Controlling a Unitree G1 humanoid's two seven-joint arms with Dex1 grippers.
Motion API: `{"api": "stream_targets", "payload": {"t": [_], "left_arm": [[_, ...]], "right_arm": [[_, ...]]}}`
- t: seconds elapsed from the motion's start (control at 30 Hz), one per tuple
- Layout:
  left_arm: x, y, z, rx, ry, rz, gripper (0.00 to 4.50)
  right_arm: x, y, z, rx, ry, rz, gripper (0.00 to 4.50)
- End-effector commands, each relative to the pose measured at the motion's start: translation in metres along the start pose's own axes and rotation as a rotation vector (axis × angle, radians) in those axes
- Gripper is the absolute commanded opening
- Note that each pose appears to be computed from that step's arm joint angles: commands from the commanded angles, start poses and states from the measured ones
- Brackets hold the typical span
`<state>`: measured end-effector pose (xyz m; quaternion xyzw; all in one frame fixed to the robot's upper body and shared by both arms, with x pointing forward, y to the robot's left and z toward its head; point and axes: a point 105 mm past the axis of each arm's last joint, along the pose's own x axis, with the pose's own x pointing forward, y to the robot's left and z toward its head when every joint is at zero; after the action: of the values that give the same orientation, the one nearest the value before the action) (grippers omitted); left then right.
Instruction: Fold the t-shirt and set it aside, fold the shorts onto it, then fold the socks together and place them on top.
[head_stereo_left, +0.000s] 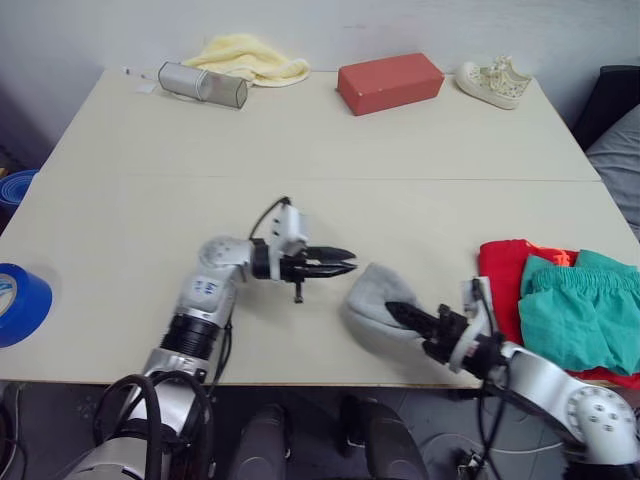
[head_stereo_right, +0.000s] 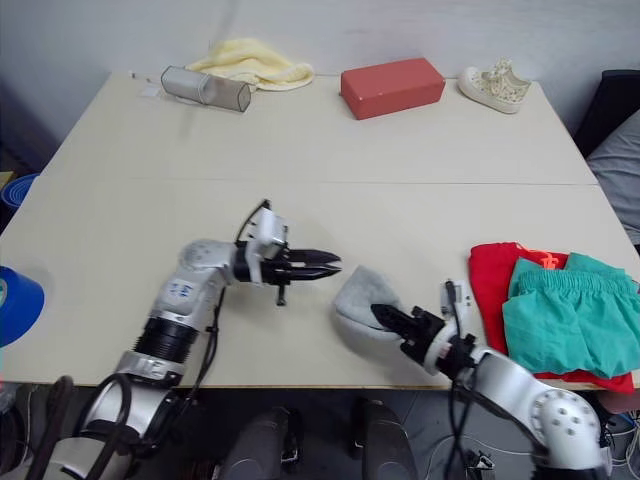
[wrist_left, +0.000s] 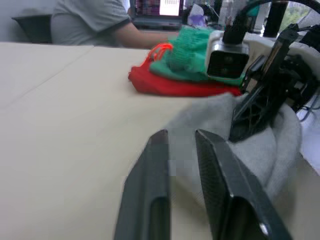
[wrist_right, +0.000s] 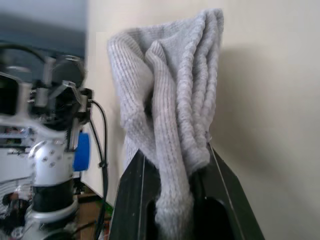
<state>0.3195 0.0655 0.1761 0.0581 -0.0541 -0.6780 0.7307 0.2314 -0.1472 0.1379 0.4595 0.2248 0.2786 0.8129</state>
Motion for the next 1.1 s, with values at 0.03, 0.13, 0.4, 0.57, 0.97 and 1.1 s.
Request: {"api": "stream_targets", "payload": {"t": [0.03,0.13,0.4,0.57,0.97,1.1], "left_arm": [[-0.009,-0.009,0.022,0.000,-0.052,-0.007,2.40],[-0.020,-0.013,0.027,-0.004,-0.055,0.036,3.30],[-0.024,-0.042,0.017,-0.012,-0.032,-0.006,4.50],[-0.019,-0.051,0.022,-0.065,-0.090,-0.057,4.50],[-0.014,-0.051,0.020,-0.076,-0.108,-0.049,4.50],[-0.017,-0.049,0.018,-0.067,-0.100,-0.029,4.50]], "right_arm": [[-0.022,0.023,0.025,-0.064,-0.157,0.074,0.07],[-0.053,0.020,0.064,-0.054,-0.435,0.013,0.07],[-0.149,0.004,0.121,0.007,-0.985,-0.168,0.07],[-0.173,-0.025,0.122,0.079,-1.022,-0.302,0.07],[-0.156,-0.110,0.111,0.362,-0.803,-0.543,0.07],[-0.163,-0.101,0.123,0.353,-0.856,-0.506,0.07]]}}
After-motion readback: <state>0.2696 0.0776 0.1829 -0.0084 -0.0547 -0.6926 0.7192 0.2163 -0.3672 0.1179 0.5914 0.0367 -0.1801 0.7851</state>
